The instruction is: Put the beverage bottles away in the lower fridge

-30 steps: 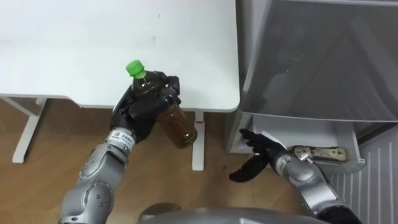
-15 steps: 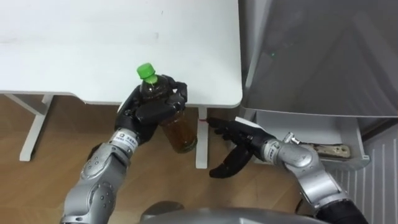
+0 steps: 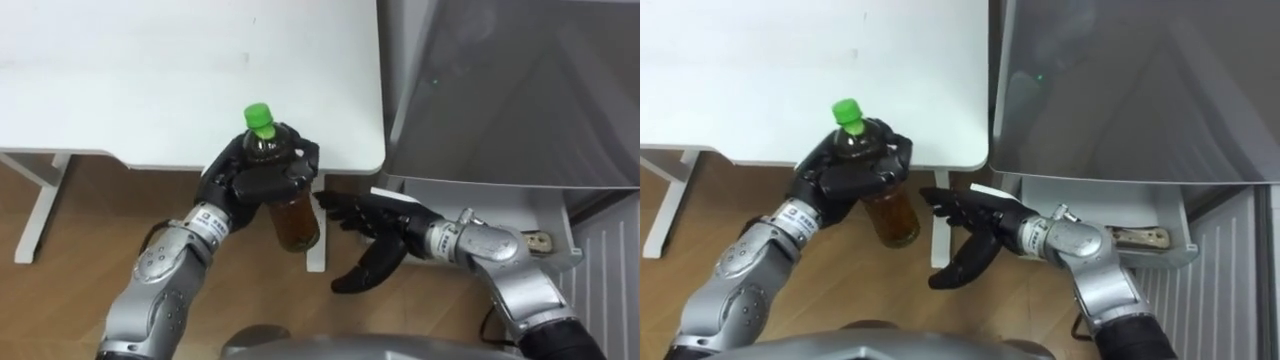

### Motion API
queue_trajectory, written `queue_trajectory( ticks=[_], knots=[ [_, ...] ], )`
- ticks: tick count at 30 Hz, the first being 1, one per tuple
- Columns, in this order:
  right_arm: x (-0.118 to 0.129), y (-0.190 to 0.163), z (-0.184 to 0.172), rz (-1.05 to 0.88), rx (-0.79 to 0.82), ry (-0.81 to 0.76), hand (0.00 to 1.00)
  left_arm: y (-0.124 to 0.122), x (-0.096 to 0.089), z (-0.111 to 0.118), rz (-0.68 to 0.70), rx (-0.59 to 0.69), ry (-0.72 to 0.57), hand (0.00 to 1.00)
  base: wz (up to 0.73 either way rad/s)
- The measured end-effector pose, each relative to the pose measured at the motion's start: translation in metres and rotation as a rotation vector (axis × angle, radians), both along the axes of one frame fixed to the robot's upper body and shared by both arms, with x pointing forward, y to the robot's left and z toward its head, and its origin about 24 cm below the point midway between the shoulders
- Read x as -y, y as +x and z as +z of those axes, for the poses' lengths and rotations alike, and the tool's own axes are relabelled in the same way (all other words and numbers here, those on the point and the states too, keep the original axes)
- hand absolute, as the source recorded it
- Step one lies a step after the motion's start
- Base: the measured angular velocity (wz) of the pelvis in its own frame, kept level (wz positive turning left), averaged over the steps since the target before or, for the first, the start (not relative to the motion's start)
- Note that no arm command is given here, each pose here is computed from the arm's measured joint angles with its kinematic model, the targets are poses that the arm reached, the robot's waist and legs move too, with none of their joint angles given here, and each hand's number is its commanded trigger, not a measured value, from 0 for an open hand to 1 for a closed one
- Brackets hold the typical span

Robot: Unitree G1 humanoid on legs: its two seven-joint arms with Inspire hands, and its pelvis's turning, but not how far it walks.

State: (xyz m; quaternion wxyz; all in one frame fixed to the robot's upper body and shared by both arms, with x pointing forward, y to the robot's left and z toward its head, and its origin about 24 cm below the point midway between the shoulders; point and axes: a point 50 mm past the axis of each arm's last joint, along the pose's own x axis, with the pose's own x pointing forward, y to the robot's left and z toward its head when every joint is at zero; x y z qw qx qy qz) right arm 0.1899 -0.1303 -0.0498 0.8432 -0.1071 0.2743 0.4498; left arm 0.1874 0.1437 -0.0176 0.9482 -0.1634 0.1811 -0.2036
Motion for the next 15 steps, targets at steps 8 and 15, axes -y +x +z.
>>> queue_trajectory(
  ticks=[8,15],
  knots=[
    [-0.004,-0.002,0.000,0.023,-0.010,0.016,0.00,-0.007,0.018,-0.002,-0.139,0.000,-0.030,1.00,-0.01],
    [-0.009,-0.002,0.001,-0.004,-0.021,0.076,0.00,-0.009,0.021,-0.003,-0.166,-0.003,-0.032,1.00,0.00]
  ],
)
